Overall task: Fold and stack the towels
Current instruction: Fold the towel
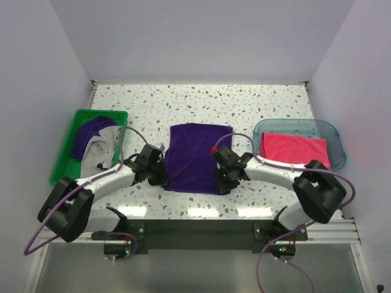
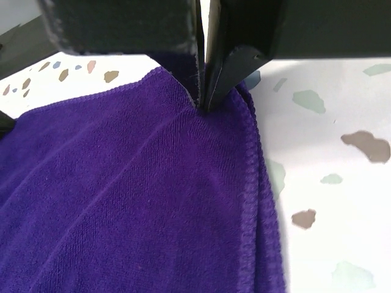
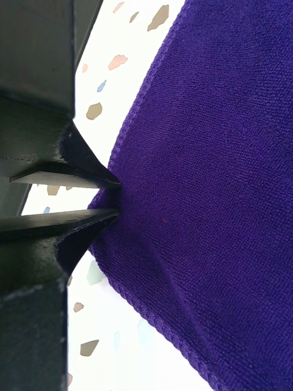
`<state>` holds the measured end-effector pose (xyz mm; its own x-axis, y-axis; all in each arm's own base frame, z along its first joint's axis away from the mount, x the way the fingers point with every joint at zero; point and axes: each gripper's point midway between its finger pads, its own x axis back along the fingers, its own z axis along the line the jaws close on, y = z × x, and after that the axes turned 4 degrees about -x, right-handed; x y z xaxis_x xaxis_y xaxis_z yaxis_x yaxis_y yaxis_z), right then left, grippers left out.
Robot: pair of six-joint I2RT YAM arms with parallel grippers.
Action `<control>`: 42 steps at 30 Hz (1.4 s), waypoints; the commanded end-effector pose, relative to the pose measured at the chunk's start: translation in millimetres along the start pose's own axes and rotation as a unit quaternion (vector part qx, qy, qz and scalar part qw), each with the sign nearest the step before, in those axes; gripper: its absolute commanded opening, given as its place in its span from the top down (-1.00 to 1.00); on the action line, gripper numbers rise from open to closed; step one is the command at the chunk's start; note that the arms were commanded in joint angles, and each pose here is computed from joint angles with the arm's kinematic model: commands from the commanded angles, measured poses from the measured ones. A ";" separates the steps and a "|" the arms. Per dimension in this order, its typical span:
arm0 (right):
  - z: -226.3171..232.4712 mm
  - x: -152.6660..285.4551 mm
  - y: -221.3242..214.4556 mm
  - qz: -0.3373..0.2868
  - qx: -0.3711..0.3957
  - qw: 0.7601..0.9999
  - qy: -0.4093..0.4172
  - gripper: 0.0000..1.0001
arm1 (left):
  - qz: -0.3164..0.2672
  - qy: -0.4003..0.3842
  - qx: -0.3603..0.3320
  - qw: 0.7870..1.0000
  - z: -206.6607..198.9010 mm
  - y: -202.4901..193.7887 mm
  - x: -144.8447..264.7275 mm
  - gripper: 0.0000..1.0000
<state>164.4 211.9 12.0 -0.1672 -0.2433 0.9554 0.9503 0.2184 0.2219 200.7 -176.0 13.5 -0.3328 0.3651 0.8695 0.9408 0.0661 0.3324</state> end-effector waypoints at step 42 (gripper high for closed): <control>-97.1 45.9 271.0 -0.224 -0.042 0.970 -0.085 0.07 | -0.159 -0.063 -0.024 0.985 -0.1 264.0 -26.4 -0.25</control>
<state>405.5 179.9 77.9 -0.5156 -0.1591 0.8419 0.8508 0.0213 0.5251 439.9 -159.9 59.1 -0.5603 0.3764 0.7379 0.8280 0.2304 0.5112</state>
